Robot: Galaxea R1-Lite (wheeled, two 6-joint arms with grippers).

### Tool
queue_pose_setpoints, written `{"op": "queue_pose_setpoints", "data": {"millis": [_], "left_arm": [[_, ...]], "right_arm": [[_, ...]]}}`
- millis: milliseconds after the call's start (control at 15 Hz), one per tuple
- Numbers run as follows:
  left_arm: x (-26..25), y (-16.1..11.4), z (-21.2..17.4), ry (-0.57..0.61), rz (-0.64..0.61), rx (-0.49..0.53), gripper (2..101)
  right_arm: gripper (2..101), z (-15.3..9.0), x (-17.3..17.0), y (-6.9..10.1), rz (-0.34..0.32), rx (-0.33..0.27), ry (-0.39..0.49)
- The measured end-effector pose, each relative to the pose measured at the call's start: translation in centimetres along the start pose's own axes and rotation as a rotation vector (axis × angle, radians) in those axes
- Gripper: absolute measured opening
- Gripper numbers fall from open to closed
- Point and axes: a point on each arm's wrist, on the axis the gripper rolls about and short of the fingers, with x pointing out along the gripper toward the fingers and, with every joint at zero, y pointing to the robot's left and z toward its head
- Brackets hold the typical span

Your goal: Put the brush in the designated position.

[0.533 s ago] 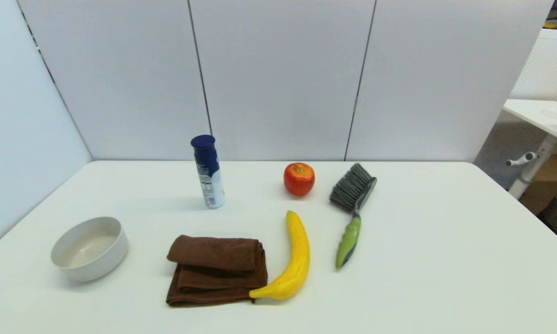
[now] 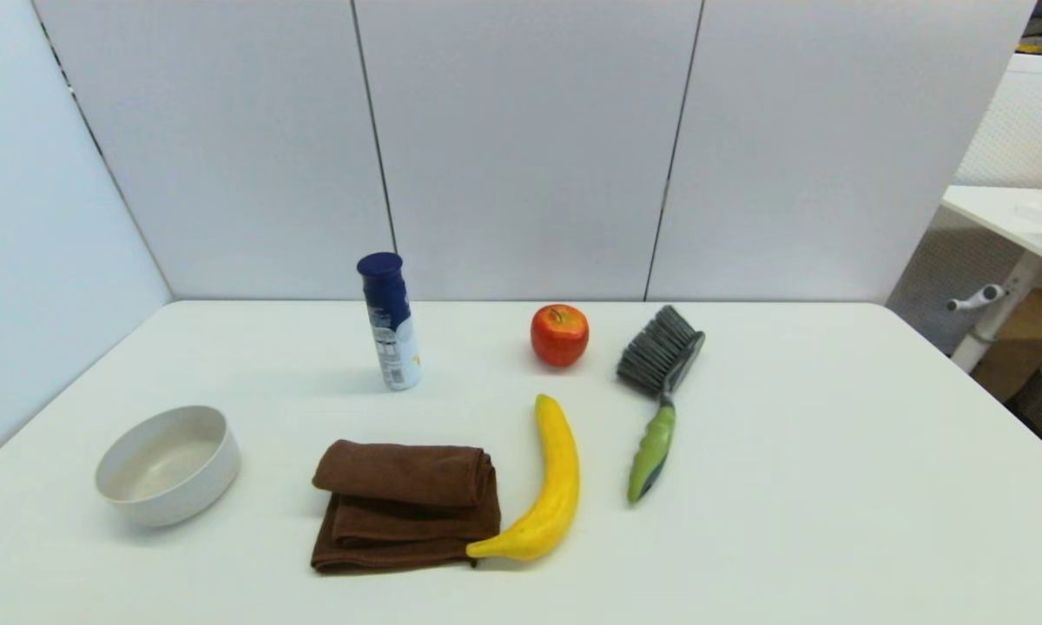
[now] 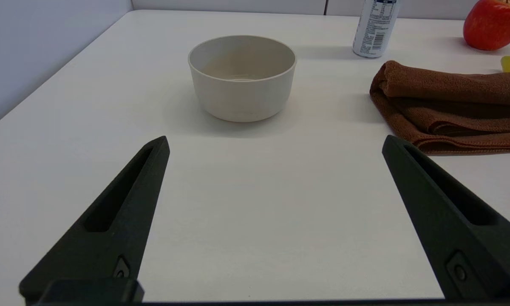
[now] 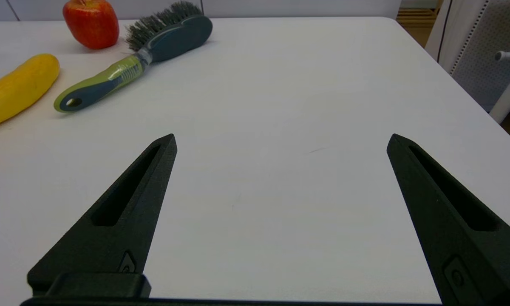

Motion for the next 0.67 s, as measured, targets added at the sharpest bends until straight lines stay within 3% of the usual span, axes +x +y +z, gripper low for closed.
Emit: {"op": "queue_pose_setpoints", "data": {"millis": [667], "left_arm": [[0.0, 0.0, 0.03, -0.002, 0.0, -0.004, 101.2]], "right_arm": [[98.0, 0.0, 0.0, 0.0, 0.0, -0.001, 0.0]]}}
